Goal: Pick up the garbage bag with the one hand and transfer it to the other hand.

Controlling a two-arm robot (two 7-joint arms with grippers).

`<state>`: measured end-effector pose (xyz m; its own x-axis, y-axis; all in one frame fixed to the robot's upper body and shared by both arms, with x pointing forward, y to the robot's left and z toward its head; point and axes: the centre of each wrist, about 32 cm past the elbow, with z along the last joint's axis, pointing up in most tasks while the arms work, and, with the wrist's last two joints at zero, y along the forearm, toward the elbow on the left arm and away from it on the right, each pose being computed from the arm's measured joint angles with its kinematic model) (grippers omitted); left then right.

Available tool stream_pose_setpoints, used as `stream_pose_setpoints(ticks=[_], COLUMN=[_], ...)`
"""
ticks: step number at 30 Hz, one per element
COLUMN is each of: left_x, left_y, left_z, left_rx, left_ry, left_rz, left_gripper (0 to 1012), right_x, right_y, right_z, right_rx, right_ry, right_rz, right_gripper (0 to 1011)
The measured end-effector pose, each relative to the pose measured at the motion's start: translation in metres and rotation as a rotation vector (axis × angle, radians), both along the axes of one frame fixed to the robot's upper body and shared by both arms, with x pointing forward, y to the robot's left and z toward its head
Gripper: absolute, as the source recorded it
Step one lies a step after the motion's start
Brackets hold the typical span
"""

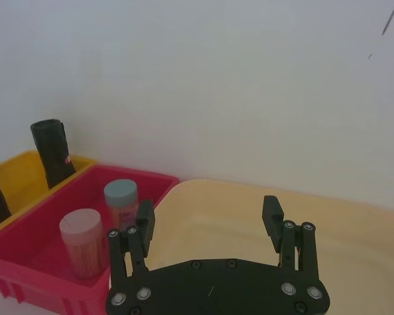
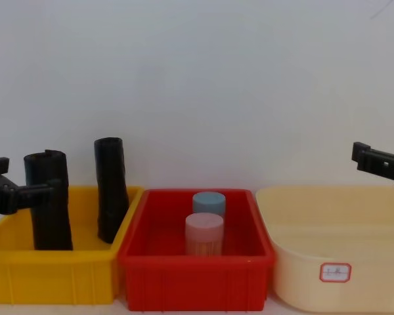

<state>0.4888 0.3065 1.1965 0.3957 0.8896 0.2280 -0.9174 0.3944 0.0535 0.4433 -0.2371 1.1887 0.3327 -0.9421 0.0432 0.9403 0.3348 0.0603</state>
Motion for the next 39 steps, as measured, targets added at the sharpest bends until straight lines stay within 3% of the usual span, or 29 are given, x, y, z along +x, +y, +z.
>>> stream_pose_setpoints(ticks=[10,19,25,39], left_x=[0.0149,0.0274,0.0352,0.0535], left_y=[0.0090,0.0122,0.0102,-0.0025], left_z=[-0.0019,-0.0024,-0.0023,-0.0044], left_rx=[-0.015,-0.021,-0.024,-0.044], left_ry=[0.025,0.033,0.034,0.048], left_rz=[0.047,0.077,0.075,0.024], left_gripper=[1002,1002,1001,1002], right_x=[0.000,0.000,0.000,0.000], right_y=[0.000,0.000,0.000,0.000], right_z=[0.000,0.000,0.000,0.000], right_rx=[0.000,0.000,0.000,0.000], right_ry=[0.000,0.000,0.000,0.000], right_rz=[0.000,0.000,0.000,0.000], right_gripper=[1001,1001,1001,1001])
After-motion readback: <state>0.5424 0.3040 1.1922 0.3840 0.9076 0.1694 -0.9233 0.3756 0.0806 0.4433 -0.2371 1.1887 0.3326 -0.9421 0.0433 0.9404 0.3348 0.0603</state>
